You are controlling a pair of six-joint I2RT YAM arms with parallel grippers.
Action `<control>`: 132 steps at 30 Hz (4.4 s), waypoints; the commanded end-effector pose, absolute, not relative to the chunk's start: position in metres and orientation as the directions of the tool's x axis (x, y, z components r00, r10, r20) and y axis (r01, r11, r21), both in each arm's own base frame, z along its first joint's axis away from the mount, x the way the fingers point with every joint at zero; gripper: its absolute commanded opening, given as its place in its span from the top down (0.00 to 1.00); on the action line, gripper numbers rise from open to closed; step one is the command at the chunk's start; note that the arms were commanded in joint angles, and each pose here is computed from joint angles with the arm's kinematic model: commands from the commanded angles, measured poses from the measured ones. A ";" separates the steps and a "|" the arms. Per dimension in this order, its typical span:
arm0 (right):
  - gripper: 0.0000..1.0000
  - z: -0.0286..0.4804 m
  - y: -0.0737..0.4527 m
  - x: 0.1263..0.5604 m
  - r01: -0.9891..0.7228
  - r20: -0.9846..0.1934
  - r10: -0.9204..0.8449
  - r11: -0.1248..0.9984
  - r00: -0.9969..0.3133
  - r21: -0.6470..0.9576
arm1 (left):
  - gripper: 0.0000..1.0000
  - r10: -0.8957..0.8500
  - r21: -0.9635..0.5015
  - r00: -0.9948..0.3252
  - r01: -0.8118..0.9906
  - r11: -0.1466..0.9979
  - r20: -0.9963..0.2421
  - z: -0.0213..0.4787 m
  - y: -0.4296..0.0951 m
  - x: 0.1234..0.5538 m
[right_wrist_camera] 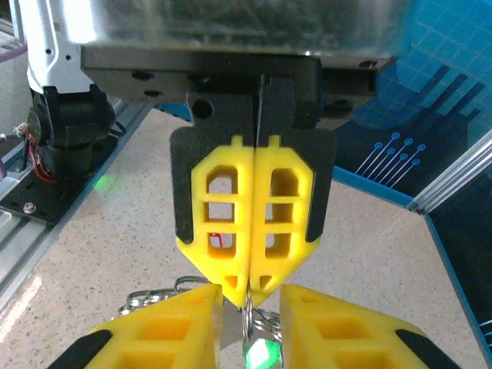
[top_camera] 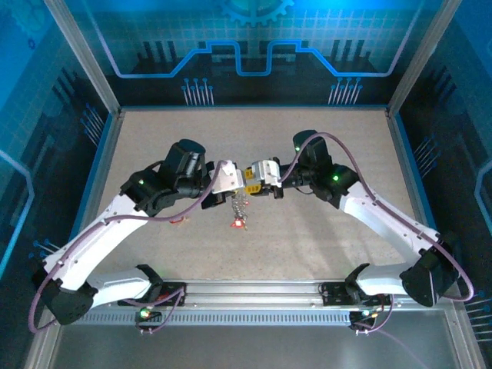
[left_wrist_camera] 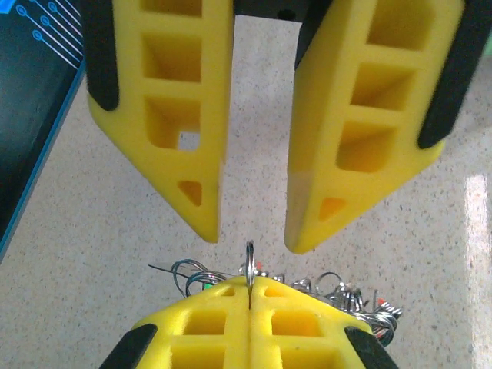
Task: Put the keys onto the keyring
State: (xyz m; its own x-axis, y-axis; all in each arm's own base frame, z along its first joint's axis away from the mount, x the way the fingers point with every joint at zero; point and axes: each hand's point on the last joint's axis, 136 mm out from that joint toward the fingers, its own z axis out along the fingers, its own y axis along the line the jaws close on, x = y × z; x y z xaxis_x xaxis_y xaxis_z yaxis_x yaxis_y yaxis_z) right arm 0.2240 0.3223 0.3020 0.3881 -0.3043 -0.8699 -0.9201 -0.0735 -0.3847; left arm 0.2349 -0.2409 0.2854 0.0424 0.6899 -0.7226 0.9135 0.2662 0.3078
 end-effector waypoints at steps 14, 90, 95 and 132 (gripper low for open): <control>0.75 0.290 0.332 0.223 -0.942 -0.885 -0.322 -0.094 0.335 -0.323 | 1.00 0.639 0.327 0.109 0.915 0.234 -0.762 0.314 -0.248 0.224; 1.00 0.318 0.324 0.213 -0.950 -0.948 -0.077 -0.075 0.307 -0.302 | 0.77 0.456 0.278 0.090 0.888 0.366 -0.886 0.324 -0.246 0.234; 1.00 0.317 0.327 0.209 -0.945 -0.943 -0.086 -0.089 0.322 -0.315 | 0.80 0.434 0.279 0.112 0.897 0.343 -0.894 0.330 -0.250 0.231; 0.87 0.288 0.342 0.211 -0.943 -0.911 -0.244 -0.098 0.332 -0.318 | 1.00 0.613 0.190 0.005 0.952 0.238 -0.790 0.316 -0.246 0.222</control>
